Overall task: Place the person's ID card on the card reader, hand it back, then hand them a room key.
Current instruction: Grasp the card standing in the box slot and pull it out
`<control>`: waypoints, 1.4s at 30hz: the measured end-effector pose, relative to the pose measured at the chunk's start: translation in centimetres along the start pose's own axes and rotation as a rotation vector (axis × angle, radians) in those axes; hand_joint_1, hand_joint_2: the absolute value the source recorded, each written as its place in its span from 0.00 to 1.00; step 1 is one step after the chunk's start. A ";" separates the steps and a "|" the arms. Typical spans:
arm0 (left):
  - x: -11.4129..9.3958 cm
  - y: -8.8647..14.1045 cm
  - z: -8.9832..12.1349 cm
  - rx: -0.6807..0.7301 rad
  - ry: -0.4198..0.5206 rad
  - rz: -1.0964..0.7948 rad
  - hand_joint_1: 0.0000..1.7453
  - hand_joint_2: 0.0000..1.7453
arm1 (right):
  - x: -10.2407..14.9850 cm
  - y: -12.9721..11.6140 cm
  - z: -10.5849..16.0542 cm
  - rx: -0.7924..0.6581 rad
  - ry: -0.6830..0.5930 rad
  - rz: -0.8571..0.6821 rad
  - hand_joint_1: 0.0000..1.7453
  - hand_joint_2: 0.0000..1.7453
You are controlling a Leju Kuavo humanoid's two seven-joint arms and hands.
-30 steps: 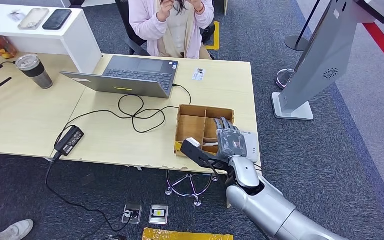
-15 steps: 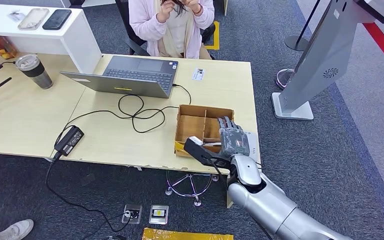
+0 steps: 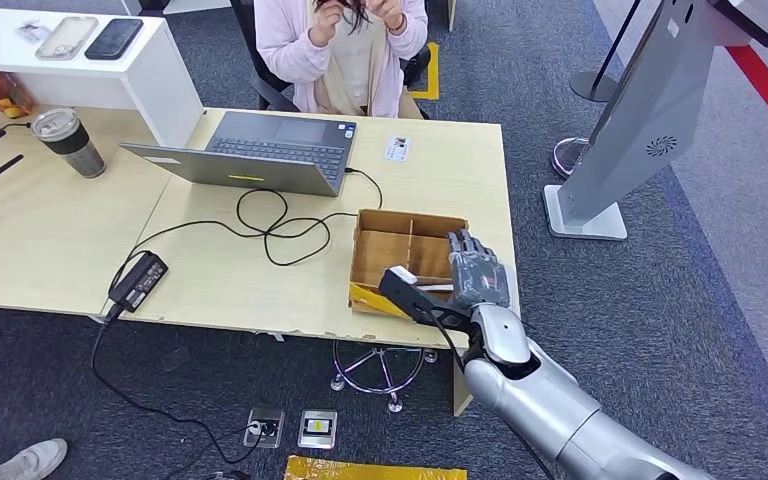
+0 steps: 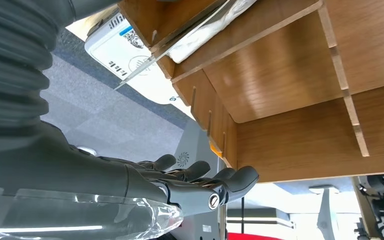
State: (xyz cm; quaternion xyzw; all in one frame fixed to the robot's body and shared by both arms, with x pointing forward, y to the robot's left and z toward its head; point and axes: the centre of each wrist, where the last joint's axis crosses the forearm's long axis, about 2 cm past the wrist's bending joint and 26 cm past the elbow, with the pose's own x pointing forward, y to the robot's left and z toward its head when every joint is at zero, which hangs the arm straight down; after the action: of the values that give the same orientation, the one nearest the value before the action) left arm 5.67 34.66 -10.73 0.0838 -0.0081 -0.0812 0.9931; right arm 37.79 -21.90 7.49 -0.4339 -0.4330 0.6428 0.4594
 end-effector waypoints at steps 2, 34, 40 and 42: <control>0.0 0.0 0.0 0.001 0.000 -0.002 0.00 0.00 | -0.1 0.1 0.0 0.001 0.002 0.002 0.00 1.00; -0.1 0.3 0.0 0.001 0.001 -0.019 0.00 0.00 | -0.7 0.5 0.1 0.008 0.016 0.015 1.00 1.00; -0.1 0.4 0.0 0.003 0.001 -0.019 0.00 0.00 | -0.8 0.5 0.1 0.002 0.021 0.014 1.00 1.00; -0.1 0.4 0.0 0.003 0.001 -0.019 0.00 0.00 | -0.8 0.4 0.0 0.002 0.023 0.015 1.00 1.00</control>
State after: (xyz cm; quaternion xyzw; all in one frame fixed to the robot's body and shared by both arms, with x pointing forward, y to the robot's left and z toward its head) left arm 5.67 35.10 -10.69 0.0854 -0.0068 -0.0908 0.9922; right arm 37.82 -22.81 7.21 -0.4441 -0.4237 0.6416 0.4600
